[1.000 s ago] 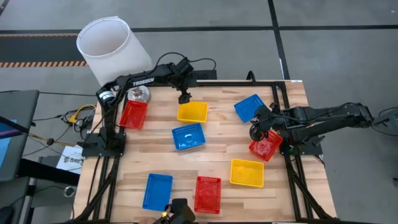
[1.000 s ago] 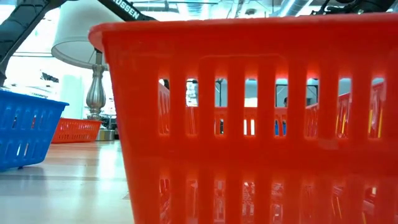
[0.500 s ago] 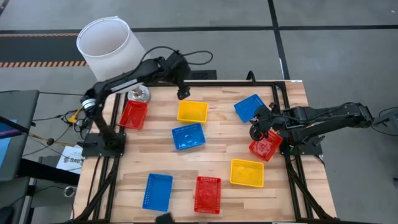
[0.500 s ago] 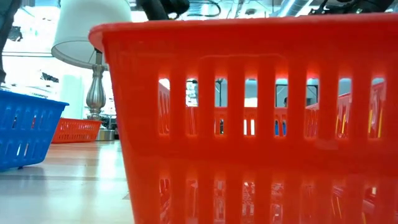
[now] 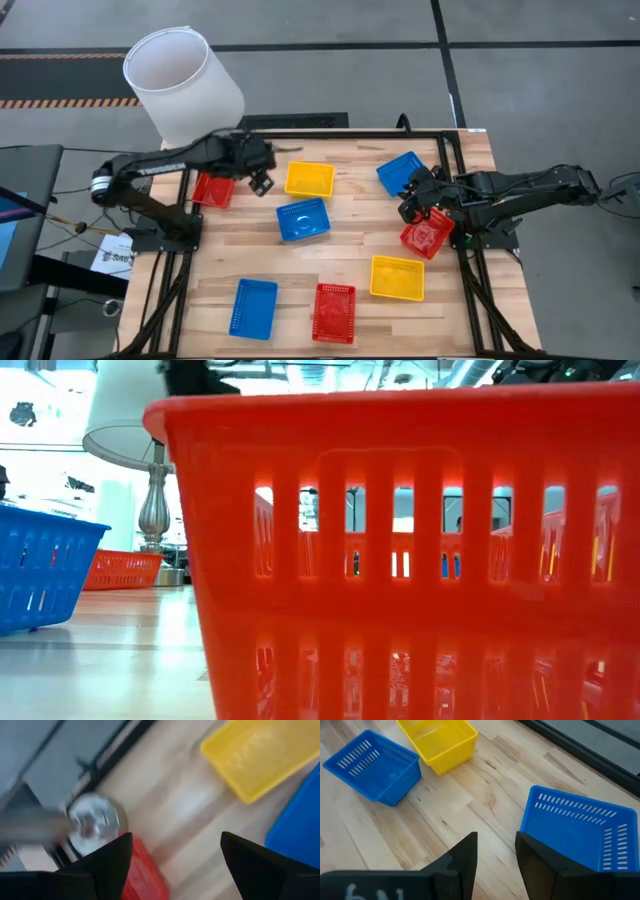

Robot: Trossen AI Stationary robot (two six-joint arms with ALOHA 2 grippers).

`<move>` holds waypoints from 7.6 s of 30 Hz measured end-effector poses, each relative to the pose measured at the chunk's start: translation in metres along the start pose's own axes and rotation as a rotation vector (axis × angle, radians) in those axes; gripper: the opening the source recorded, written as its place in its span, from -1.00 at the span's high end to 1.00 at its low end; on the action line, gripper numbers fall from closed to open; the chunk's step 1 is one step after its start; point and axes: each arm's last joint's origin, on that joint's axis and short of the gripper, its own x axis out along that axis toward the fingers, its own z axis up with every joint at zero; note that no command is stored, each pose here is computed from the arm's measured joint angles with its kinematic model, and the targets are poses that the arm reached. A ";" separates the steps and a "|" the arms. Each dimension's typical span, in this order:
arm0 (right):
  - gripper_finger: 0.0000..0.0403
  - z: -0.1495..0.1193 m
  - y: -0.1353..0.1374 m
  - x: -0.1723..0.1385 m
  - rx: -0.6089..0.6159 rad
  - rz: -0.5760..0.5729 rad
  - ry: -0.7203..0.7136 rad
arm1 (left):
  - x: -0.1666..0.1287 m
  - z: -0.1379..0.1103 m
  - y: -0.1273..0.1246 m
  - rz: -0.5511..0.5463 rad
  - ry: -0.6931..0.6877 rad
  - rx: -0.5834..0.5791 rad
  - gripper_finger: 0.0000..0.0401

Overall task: Stack baskets by color
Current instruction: Stack the top left red bin on top of the bottom red bin

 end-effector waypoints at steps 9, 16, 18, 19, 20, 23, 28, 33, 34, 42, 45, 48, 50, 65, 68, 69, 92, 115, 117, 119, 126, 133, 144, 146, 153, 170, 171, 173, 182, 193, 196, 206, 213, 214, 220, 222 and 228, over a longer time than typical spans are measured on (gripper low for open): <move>0.22 0.000 0.000 0.000 -0.015 0.001 0.002 | 0.055 -0.049 -0.001 0.042 0.099 -0.136 -0.45; 0.22 0.000 0.000 0.000 -0.016 0.001 0.003 | 0.076 -0.066 -0.001 0.130 0.106 -0.236 -0.45; 0.22 0.000 0.000 0.000 -0.017 0.001 0.003 | 0.083 -0.074 0.000 0.152 0.131 -0.241 -0.45; 0.22 0.000 0.000 0.000 -0.017 0.001 0.003 | 0.087 -0.077 0.000 0.159 0.140 -0.247 -0.45; 0.22 0.000 0.000 0.000 -0.017 0.001 0.003 | 0.091 -0.081 -0.001 0.163 0.146 -0.251 -0.45; 0.22 0.000 0.000 0.000 -0.033 0.003 0.001 | 0.101 -0.091 0.000 0.166 0.178 -0.275 -0.45; 0.22 0.000 0.000 0.000 -0.048 0.003 0.000 | 0.109 -0.099 0.002 0.188 0.197 -0.341 -0.45; 0.22 0.000 0.000 0.000 -0.069 0.002 0.005 | 0.114 -0.099 0.002 0.173 0.181 -0.368 -0.45; 0.22 0.000 0.000 0.000 -0.069 0.002 0.005 | 0.116 -0.100 0.002 0.162 0.180 -0.374 -0.45; 0.22 0.000 0.000 0.000 -0.069 0.003 0.005 | 0.129 -0.107 0.008 0.144 0.231 -0.375 -0.30; 0.22 0.000 0.000 0.000 -0.069 0.003 0.005 | 0.130 -0.106 0.010 0.147 0.236 -0.383 -0.02; 0.22 0.000 0.000 0.000 -0.069 0.003 0.005 | 0.130 -0.106 0.011 0.155 0.229 -0.374 0.34; 0.22 0.000 0.000 0.000 -0.069 0.003 0.005 | 0.130 -0.105 0.011 0.160 0.222 -0.359 0.58; 0.22 0.000 0.000 0.000 -0.070 0.004 0.006 | 0.121 -0.093 0.004 0.052 0.214 -0.248 1.00; 0.22 0.000 0.000 0.000 -0.070 0.004 0.006 | 0.115 -0.086 0.000 0.032 0.184 -0.244 1.00; 0.22 0.000 0.000 0.000 -0.070 0.004 0.006 | 0.113 -0.085 -0.001 0.025 0.176 -0.241 1.00; 0.22 0.000 0.000 0.000 -0.070 0.004 0.006 | 0.015 -0.037 -0.050 -0.294 -0.129 -0.097 1.00; 0.22 -0.002 0.001 0.000 -0.048 0.043 0.043 | -0.086 -0.082 -0.127 -0.963 -0.255 -0.013 1.00; 0.22 -0.002 0.001 0.000 -0.048 0.043 0.043 | -0.092 -0.087 -0.131 -1.017 -0.244 -0.046 1.00; 0.22 -0.002 0.001 0.000 -0.046 0.045 0.040 | -0.100 -0.091 -0.135 -1.078 -0.252 -0.065 1.00; 0.22 -0.002 0.001 0.000 -0.051 0.045 0.040 | -0.124 -0.099 -0.143 -1.261 -0.307 -0.087 1.00; 0.22 -0.002 0.001 0.000 -0.080 0.044 0.043 | -0.111 -0.100 -0.180 -1.289 -0.339 -0.064 1.00; 0.22 -0.003 0.001 0.000 -0.134 0.042 0.047 | -0.071 -0.116 -0.232 -1.206 -0.559 0.613 1.00; 0.22 -0.003 0.001 0.000 -0.133 0.042 0.047 | -0.063 -0.117 -0.237 -1.189 -0.617 0.790 1.00; 0.22 -0.002 0.001 0.000 -0.108 0.044 0.044 | -0.041 -0.117 -0.234 -0.971 -0.860 1.452 1.00; 0.22 -0.002 0.001 0.000 -0.014 0.041 0.046 | 0.003 -0.097 -0.227 -0.660 -0.983 2.087 1.00; 0.22 -0.002 0.001 0.000 -0.014 0.040 0.046 | 0.005 -0.099 -0.229 -0.651 -0.991 2.124 1.00; 0.22 -0.002 0.001 0.000 -0.011 0.041 0.046 | 0.006 -0.102 -0.233 -0.610 -1.017 2.181 1.00; 0.22 -0.002 0.001 0.000 0.017 0.042 0.044 | 0.006 -0.099 -0.244 -0.283 -1.130 2.243 1.00; 0.22 -0.002 0.001 0.000 0.015 0.041 0.045 | 0.001 -0.115 -0.247 -0.540 -1.134 2.230 1.00; 0.22 -0.002 0.001 0.000 0.015 0.041 0.045 | -0.001 -0.116 -0.248 -0.550 -1.148 2.238 1.00; 0.22 -0.002 0.001 0.000 0.022 0.041 0.045 | 0.005 -0.118 -0.252 -0.576 -1.115 2.221 1.00; 0.22 -0.003 0.001 0.000 0.036 0.042 0.053 | 0.021 -0.126 -0.262 -0.559 -1.056 2.261 1.00; 0.22 -0.003 0.001 0.000 0.038 0.046 0.054 | 0.022 -0.127 -0.261 -0.551 -1.025 2.275 1.00; 0.22 -0.003 0.002 0.000 0.041 0.063 0.064 | 0.028 -0.127 -0.255 -0.474 -0.900 2.281 1.00; 0.22 -0.003 0.001 0.000 0.042 0.062 0.063 | 0.030 -0.127 -0.251 -0.475 -0.837 2.284 1.00; 0.22 -0.002 0.002 0.000 0.044 0.064 0.061 | 0.034 -0.129 -0.243 -0.385 -0.710 2.320 1.00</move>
